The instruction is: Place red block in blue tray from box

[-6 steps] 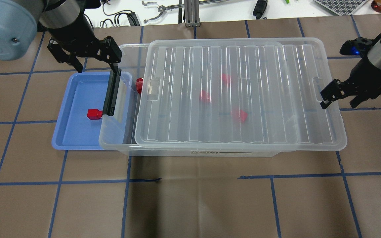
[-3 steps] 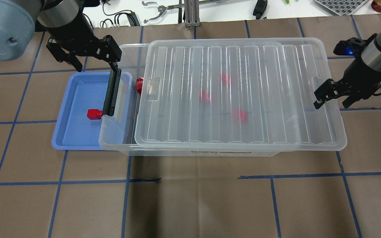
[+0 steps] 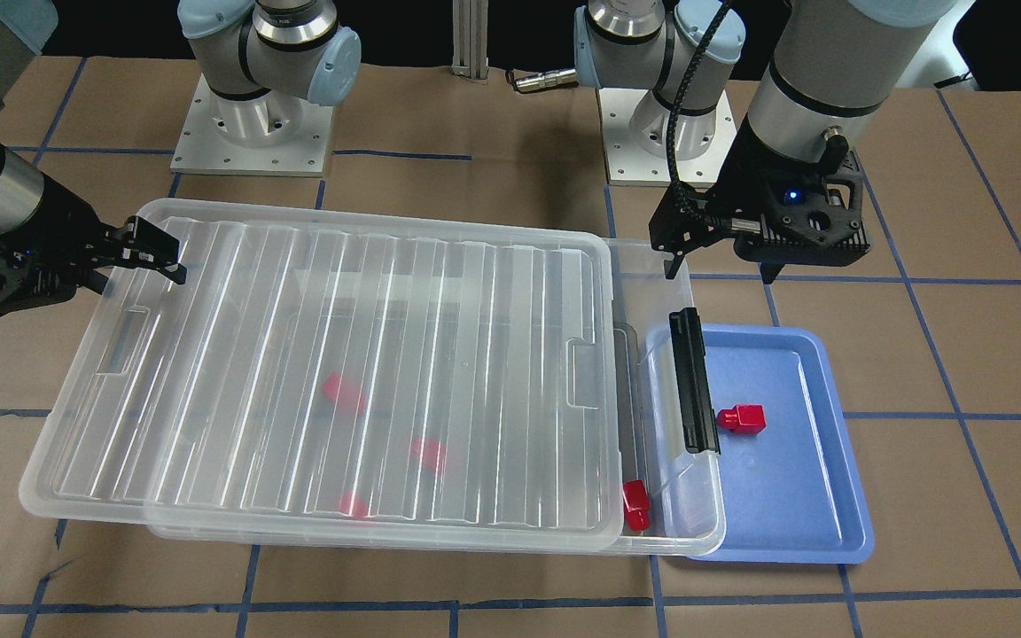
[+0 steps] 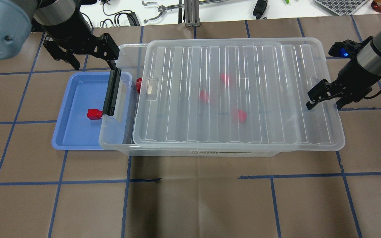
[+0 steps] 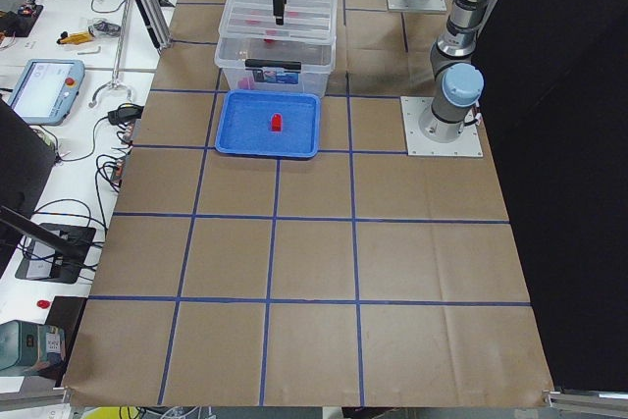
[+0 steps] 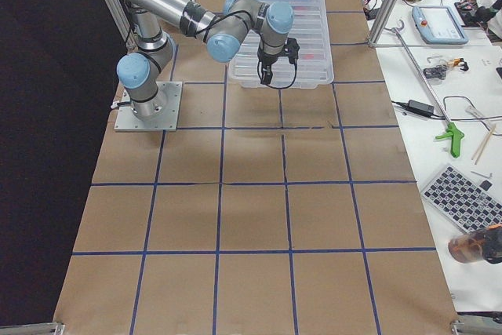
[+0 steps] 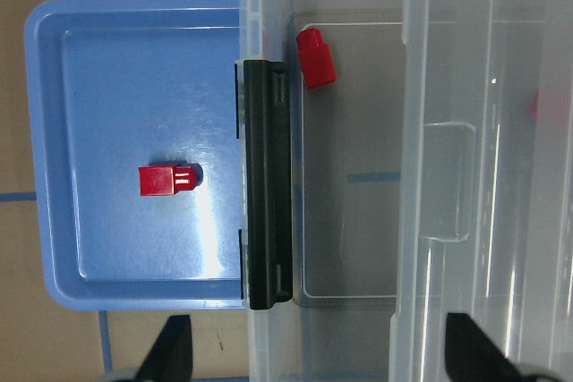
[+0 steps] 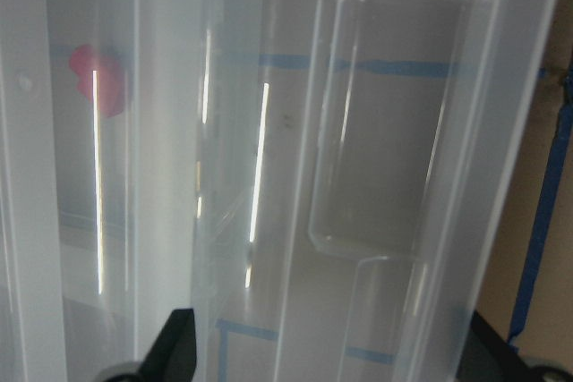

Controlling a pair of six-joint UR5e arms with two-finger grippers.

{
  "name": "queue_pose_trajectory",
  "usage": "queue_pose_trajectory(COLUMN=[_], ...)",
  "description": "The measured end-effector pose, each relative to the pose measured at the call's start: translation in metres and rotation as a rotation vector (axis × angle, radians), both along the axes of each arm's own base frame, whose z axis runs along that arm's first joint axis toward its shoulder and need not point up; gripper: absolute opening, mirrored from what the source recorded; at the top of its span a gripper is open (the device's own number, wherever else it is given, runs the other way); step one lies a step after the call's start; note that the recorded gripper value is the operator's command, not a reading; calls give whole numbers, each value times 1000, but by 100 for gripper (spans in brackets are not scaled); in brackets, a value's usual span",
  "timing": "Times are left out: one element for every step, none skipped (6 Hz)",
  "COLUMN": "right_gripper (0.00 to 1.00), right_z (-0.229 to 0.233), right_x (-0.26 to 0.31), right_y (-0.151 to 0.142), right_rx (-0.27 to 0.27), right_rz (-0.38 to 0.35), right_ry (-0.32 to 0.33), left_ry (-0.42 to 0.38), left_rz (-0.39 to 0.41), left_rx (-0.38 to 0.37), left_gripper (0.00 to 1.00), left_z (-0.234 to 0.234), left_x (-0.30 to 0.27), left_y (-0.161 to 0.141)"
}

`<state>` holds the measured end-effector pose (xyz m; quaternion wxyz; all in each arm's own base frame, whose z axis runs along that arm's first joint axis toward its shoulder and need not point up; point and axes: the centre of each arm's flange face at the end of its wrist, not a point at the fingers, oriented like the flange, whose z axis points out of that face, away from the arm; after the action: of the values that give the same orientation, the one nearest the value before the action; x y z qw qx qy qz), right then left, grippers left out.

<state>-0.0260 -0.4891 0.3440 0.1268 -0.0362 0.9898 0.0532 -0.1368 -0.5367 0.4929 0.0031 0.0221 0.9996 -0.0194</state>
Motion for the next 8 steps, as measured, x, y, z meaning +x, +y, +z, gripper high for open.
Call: queue_pose_trajectory(right_gripper=[100,100,100,100,100,100,100,100], right_z=[0,-1,-1,0,0,0,0,1], right_x=[6,13,18,26,39,49,55,58], right_y=[0,-1,-1,-2,-2,-2,-2,-2], right_rx=[-2,-4,-5,-6,0,5,7,7], right_rz=[6,3,-7,-8,-10,-14,-13,-11], right_ry=[-12,-28,-43,-56,-61,-61,-62,-67], left_ry=[-2,-5,-3,2,3,3,3,3], left_rz=[4,10,17,36,56,62,61,57], left_rx=[1,2,1,3,4,0,-3,-3], left_gripper=[99,99,99,99,99,99,99,99], left_z=[0,3,5,4,3,3,4,3], left_x=[0,1,2,1,1,1,1,1], left_y=[0,3,7,7,7,8,9,8])
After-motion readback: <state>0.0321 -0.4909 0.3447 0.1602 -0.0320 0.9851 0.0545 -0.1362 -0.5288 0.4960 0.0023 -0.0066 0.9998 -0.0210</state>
